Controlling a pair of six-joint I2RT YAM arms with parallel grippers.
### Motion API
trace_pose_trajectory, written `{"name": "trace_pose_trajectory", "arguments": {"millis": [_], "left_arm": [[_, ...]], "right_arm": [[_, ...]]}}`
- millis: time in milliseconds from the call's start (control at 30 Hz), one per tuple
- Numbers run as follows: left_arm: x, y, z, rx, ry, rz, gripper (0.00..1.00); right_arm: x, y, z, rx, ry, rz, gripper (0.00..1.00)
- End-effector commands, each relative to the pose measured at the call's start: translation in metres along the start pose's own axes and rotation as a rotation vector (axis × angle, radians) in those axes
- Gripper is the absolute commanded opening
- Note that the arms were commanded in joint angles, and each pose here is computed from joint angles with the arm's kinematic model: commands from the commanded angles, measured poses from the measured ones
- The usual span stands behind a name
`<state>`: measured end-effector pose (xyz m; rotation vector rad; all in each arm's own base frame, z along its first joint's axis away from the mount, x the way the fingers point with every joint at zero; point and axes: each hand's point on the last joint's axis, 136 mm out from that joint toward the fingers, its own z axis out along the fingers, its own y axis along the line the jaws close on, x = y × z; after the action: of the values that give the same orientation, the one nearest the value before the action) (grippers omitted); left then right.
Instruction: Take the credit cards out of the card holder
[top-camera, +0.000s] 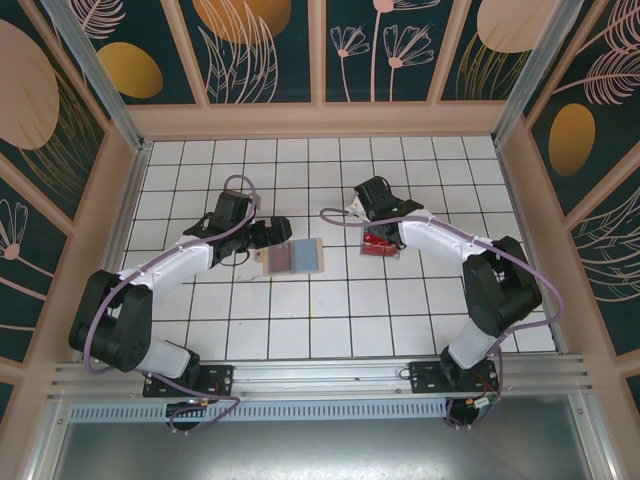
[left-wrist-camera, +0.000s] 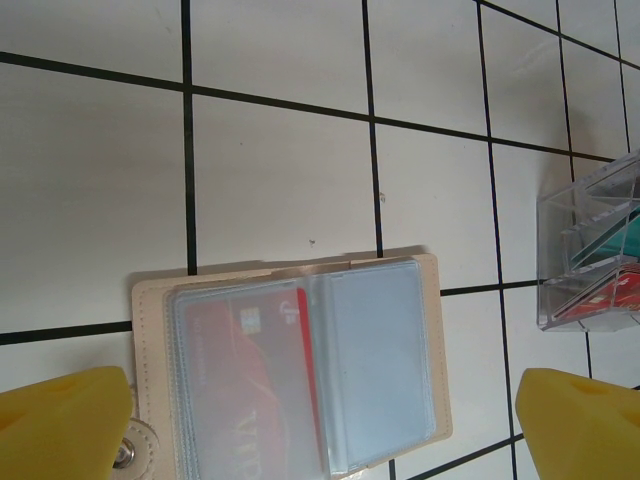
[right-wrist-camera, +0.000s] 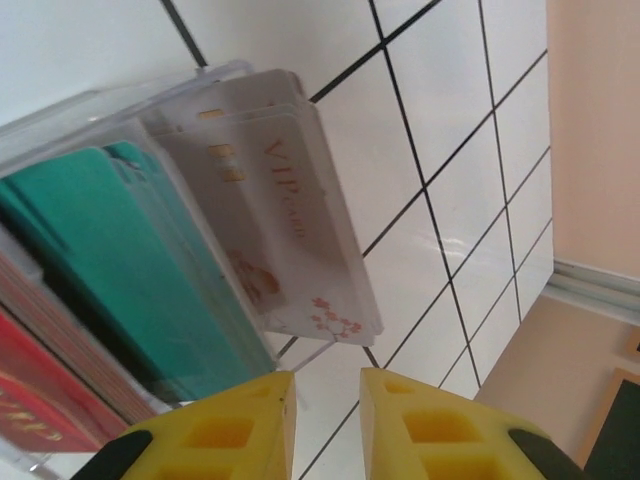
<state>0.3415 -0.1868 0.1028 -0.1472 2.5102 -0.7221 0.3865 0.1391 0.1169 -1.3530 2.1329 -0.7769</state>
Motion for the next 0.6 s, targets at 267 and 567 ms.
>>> {"name": "trace_pose_trajectory", "arguments": {"millis": [267, 567], "left_arm": [[0.000, 0.003, -0.003, -0.008, -0.013, 0.009, 0.98], [0.007, 0.007, -0.001, -0.012, 0.011, 0.005, 0.98]], "right_arm": [[-0.030, -0.034, -0.023, -0.031, -0.107, 0.300, 0.23], [-0.014, 0.012, -0.017, -0.183, -0.073, 0.284, 0.43]]}}
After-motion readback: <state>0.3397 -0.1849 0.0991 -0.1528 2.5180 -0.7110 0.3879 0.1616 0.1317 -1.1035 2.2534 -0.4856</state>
